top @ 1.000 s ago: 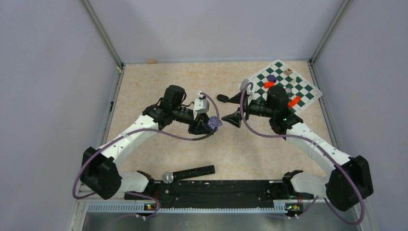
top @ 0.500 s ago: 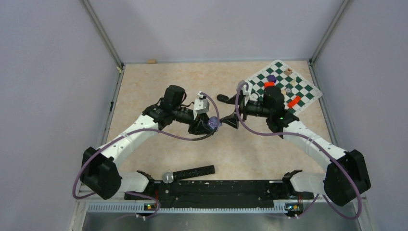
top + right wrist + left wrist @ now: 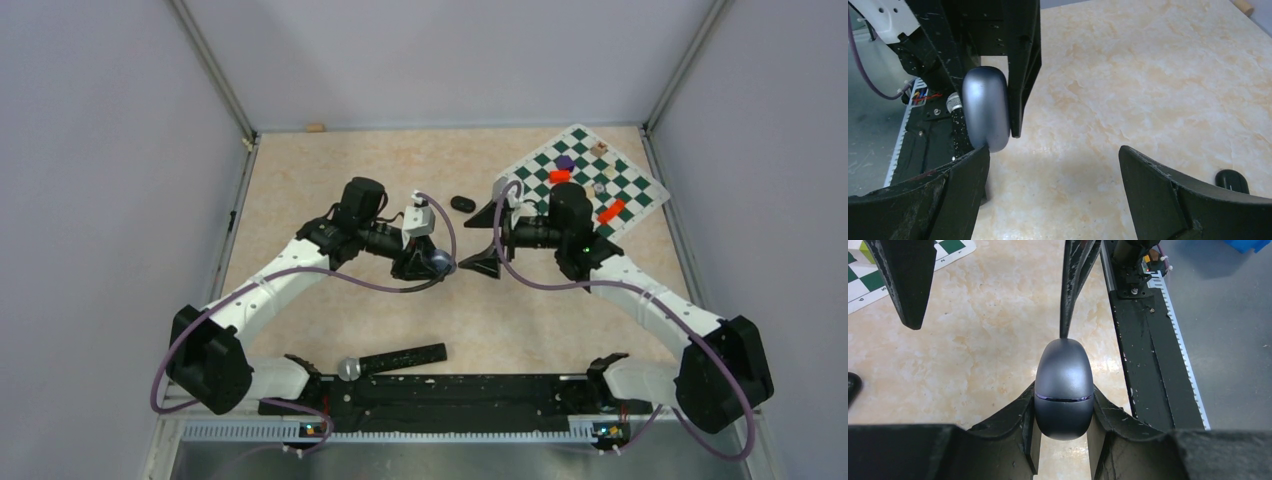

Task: Insert the wireless bluetooth earbuds into the charging case
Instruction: Close the charging case, then place the charging case at the center of the board, then reset both arms

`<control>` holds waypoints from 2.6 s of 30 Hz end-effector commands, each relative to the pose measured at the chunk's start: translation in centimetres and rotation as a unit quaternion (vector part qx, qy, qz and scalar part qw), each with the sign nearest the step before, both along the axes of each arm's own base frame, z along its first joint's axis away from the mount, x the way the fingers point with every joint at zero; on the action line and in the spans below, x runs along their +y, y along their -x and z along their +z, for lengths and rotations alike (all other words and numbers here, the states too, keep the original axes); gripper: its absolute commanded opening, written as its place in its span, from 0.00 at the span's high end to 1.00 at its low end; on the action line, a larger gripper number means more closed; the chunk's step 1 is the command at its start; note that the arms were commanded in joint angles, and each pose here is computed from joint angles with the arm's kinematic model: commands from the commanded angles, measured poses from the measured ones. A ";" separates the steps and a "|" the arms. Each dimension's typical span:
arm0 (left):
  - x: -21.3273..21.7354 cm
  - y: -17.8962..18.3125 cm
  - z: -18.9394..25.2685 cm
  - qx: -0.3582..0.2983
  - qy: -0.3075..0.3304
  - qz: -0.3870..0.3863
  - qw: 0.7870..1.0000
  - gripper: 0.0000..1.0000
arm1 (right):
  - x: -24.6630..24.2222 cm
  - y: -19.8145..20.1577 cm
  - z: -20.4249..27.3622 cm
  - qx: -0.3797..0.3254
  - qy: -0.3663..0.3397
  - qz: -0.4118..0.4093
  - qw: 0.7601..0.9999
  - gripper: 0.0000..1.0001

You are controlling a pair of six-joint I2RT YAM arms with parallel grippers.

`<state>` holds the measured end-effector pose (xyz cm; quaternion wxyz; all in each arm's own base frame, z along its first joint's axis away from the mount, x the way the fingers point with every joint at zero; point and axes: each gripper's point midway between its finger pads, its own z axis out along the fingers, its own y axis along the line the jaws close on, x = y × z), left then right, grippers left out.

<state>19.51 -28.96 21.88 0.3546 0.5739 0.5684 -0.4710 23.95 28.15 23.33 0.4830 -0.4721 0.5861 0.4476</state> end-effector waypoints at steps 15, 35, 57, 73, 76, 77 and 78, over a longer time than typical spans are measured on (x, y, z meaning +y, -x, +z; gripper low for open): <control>-1.8 -7.1 -2.5 0.053 -0.016 0.171 0.984 0.97 | -14.0 -12.7 6.2 -0.100 -0.021 -0.480 0.871 0.01; -5.0 -14.3 -15.3 0.349 -0.147 0.343 0.860 0.91 | -20.1 -13.0 8.6 -0.120 -0.039 -0.558 0.820 0.01; -3.3 -15.5 -17.0 0.388 -0.174 0.391 0.816 0.01 | -20.7 -13.4 8.1 -0.122 -0.034 -0.564 0.816 0.01; 5.7 -19.8 -2.5 0.130 -0.102 0.531 0.831 0.01 | -22.0 -12.3 10.6 -0.101 -0.098 -0.546 0.826 0.01; 10.1 -21.6 4.6 0.078 -0.048 0.580 0.810 0.01 | -19.3 -10.6 12.0 -0.106 -0.134 -0.477 0.862 0.01; 11.8 -21.8 7.0 0.061 -0.030 0.592 0.803 0.01 | -18.6 -10.3 12.2 -0.097 -0.143 -0.460 0.871 0.01; 13.5 -21.8 9.1 0.042 -0.014 0.602 0.797 0.01 | -18.1 -10.1 12.1 -0.077 -0.151 -0.452 0.876 0.01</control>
